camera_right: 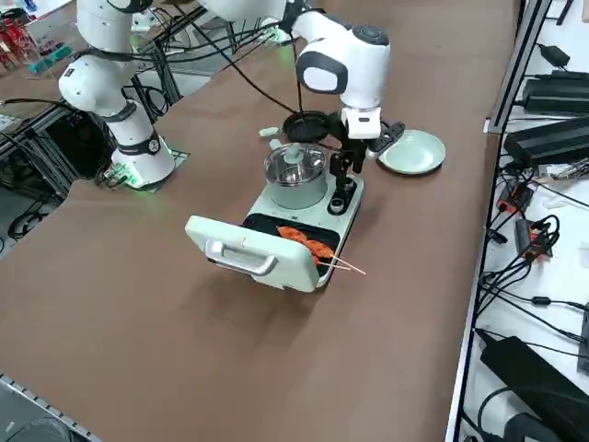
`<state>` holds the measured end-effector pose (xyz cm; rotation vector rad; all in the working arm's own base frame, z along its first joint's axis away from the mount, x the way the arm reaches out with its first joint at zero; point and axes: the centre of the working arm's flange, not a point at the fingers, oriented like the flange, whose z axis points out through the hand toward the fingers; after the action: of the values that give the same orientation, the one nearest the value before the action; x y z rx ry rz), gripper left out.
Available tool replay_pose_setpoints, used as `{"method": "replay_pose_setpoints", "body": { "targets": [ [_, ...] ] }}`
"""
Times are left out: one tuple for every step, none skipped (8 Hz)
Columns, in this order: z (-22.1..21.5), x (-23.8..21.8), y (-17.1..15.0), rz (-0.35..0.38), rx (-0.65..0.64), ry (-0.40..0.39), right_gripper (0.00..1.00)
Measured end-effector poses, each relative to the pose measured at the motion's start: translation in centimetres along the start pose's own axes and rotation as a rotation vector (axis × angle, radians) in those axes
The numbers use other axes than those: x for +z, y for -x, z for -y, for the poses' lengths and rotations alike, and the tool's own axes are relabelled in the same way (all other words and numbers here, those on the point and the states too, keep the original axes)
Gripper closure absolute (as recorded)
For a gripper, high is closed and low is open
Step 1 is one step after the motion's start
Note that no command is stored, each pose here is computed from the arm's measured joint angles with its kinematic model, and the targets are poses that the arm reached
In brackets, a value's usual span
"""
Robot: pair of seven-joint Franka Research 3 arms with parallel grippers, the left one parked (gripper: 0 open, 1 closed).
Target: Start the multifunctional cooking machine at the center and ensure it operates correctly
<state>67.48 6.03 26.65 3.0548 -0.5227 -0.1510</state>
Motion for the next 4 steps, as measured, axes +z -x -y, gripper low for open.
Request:
{"method": "replay_pose_setpoints", "body": {
  "targets": [
    [0.02, 0.15, 0.0, 0.001, 0.0, 0.001, 0.23],
    [0.03, 0.31, -0.02, 0.002, 0.0, 0.001, 0.24],
    [0.04, 0.57, -0.04, 0.003, 0.0, 0.003, 0.26],
    [0.05, 0.81, -0.05, 0.005, 0.005, 0.004, 0.27]
  ]
}}
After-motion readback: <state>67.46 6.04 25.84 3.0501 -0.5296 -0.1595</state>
